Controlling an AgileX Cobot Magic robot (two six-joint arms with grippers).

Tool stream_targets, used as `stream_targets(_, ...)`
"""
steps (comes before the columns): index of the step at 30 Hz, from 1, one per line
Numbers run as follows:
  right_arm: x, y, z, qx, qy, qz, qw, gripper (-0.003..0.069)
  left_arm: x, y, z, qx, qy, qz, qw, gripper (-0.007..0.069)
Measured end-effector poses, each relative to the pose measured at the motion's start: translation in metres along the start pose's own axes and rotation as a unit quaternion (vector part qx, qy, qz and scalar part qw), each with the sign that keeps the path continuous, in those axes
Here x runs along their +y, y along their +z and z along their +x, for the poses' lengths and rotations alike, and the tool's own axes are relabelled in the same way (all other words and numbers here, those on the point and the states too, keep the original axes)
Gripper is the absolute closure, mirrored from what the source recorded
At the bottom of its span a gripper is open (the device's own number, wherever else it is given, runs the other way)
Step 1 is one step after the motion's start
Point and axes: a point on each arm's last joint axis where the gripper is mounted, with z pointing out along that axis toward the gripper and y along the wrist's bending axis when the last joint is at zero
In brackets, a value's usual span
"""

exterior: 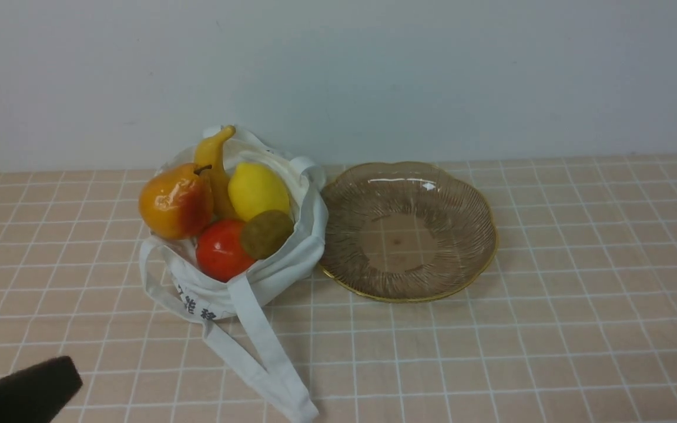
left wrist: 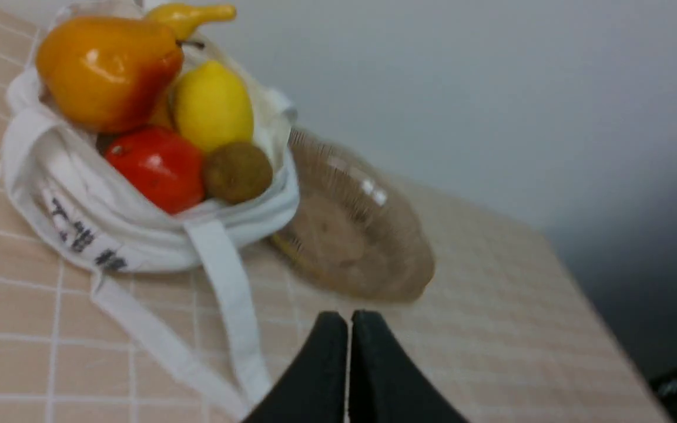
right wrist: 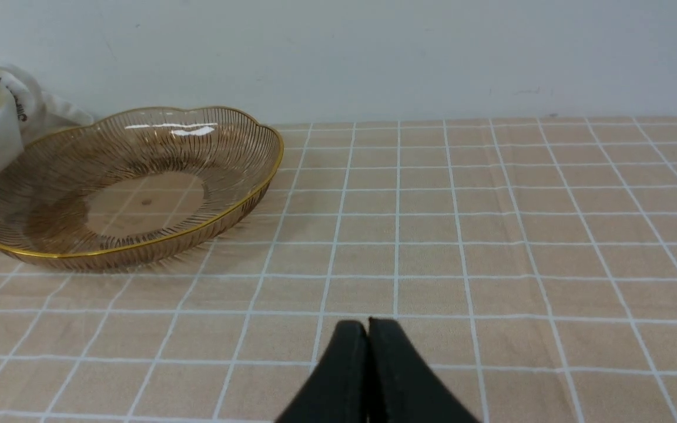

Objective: Take the fruit out of the bag on the brown coffee tablecloth and place them on the plate.
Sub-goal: 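Reach into the bag and grasp a fruit with the left gripper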

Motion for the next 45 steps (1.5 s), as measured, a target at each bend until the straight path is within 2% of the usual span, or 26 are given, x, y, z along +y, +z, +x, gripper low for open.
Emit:
stream_targets(1, 0.000, 0.000, 0.000, 0.000, 0.000, 0.000, 1.000, 0.0673, 0.002, 0.011, -0.009, 0.080, 0.024, -0.033, 0.996, 0.0633)
stream_targets(4, 0.000, 0.000, 0.000, 0.000, 0.000, 0.000, 1.000, 0.0673, 0.012, 0.036, -0.026, 0.208, 0.043, -0.094, 0.973, 0.0633)
stream_targets(7, 0.000, 0.000, 0.000, 0.000, 0.000, 0.000, 1.000, 0.0673, 0.018, 0.058, -0.049, 0.245, 0.055, -0.123, 0.960, 0.0632)
stream_targets(11, 0.000, 0.000, 0.000, 0.000, 0.000, 0.000, 1.000, 0.0673, 0.016, 0.091, -0.094, 0.233, 0.061, -0.131, 0.962, 0.0608)
stream_targets(15, 0.000, 0.000, 0.000, 0.000, 0.000, 0.000, 1.000, 0.0673, 0.016, 0.113, -0.119, 0.232, 0.061, -0.131, 0.962, 0.0554)
stream_targets(19, 0.000, 0.000, 0.000, 0.000, 0.000, 0.000, 1.000, 0.0673, 0.021, 0.144, -0.140, 0.242, 0.067, -0.132, 0.959, 0.0425)
stream_targets(20, 0.000, 0.000, 0.000, 0.000, 0.000, 0.000, 1.000, 0.0673, 0.025, 0.159, -0.145, 0.251, 0.078, -0.130, 0.956, 0.0360)
stream_targets(21, 0.000, 0.000, 0.000, 0.000, 0.000, 0.000, 1.000, 0.0673, 0.024, 0.165, -0.150, 0.249, 0.088, -0.127, 0.956, 0.0327)
stream_targets(22, 0.000, 0.000, 0.000, 0.000, 0.000, 0.000, 1.000, 0.0673, 0.025, 0.169, -0.150, 0.251, 0.091, -0.126, 0.955, 0.0327)
stream_targets(25, 0.000, 0.000, 0.000, 0.000, 0.000, 0.000, 1.000, 0.0673, 0.016, 0.196, -0.164, 0.236, 0.142, -0.107, 0.955, 0.0233)
stream_targets(29, 0.000, 0.000, 0.000, 0.000, 0.000, 0.000, 1.000, 0.0673, 0.010, 0.230, -0.168, 0.247, 0.218, -0.095, 0.940, 0.0126)
stream_targets(35, 0.000, 0.000, 0.000, 0.000, 0.000, 0.000, 1.000, 0.0673, 0.025, 0.274, -0.162, 0.258, 0.277, -0.114, 0.919, -0.0017)
stream_targets(38, 0.000, 0.000, 0.000, 0.000, 0.000, 0.000, 1.000, 0.0673, 0.037, 0.290, -0.157, 0.259, 0.305, -0.133, 0.907, -0.0041)
stream_targets(45, 0.000, 0.000, 0.000, 0.000, 0.000, 0.000, 1.000, 0.0673, 0.057, 0.312, -0.145, 0.274, 0.336, -0.151, 0.888, -0.0025)
